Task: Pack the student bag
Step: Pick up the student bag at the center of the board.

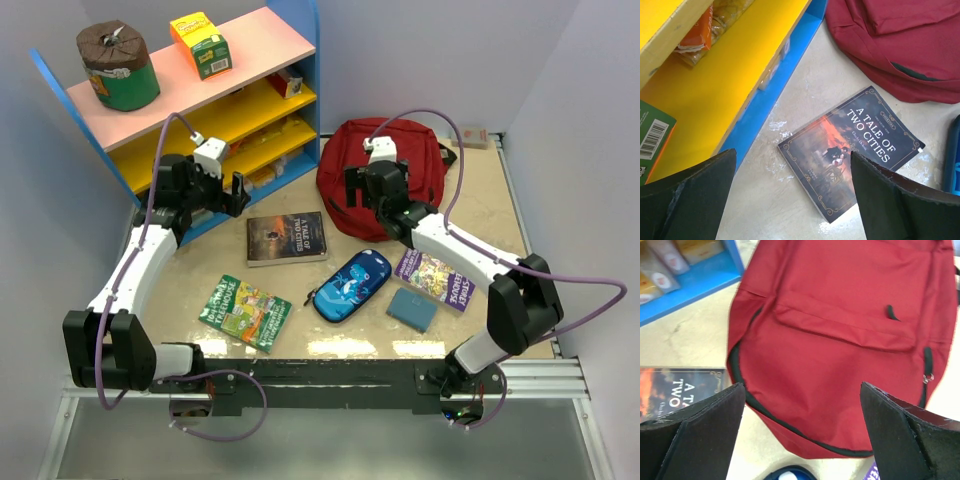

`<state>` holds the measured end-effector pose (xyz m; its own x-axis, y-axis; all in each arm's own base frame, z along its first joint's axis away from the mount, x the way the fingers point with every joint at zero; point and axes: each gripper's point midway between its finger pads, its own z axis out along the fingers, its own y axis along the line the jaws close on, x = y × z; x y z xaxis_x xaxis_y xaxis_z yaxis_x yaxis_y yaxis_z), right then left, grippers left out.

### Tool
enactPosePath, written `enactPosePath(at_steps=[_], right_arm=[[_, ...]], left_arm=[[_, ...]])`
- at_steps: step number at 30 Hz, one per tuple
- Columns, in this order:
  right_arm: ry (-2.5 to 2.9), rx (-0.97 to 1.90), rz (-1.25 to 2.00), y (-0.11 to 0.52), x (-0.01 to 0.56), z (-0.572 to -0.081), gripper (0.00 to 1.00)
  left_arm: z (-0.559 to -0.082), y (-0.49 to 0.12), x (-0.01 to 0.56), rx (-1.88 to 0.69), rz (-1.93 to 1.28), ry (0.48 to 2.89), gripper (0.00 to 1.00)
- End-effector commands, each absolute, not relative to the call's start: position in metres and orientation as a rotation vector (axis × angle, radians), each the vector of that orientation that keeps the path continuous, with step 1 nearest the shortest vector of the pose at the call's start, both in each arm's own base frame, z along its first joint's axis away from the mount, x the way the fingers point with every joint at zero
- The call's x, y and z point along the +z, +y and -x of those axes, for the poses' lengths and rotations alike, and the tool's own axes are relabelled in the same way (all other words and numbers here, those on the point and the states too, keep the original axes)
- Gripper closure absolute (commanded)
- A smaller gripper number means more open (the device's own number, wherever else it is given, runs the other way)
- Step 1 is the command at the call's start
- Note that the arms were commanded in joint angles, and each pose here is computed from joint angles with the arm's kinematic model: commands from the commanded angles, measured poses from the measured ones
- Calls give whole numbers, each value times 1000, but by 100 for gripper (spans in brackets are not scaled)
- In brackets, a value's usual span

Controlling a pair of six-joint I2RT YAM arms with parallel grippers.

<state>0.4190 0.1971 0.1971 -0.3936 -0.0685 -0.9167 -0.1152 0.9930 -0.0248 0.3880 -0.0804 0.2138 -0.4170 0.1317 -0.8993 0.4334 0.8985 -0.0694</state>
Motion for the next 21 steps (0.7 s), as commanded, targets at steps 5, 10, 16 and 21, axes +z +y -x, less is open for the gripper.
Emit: enactPosePath(at_steps=[5,10,16,21], right_arm=[[1956,29,164,203,202,-421,1],[2008,41,344,222,174,-422,1],[2004,29,424,238,161,-425,1],[2025,-13,494,247,141,-425,1]], left_arm=[[-390,-85,239,-364,-460,1936,0],[-389,-86,236,-369,-460,1949,0],[-390,-84,229,-358,-464,1965,0],[-390,-85,222,-369,-467,1988,0]])
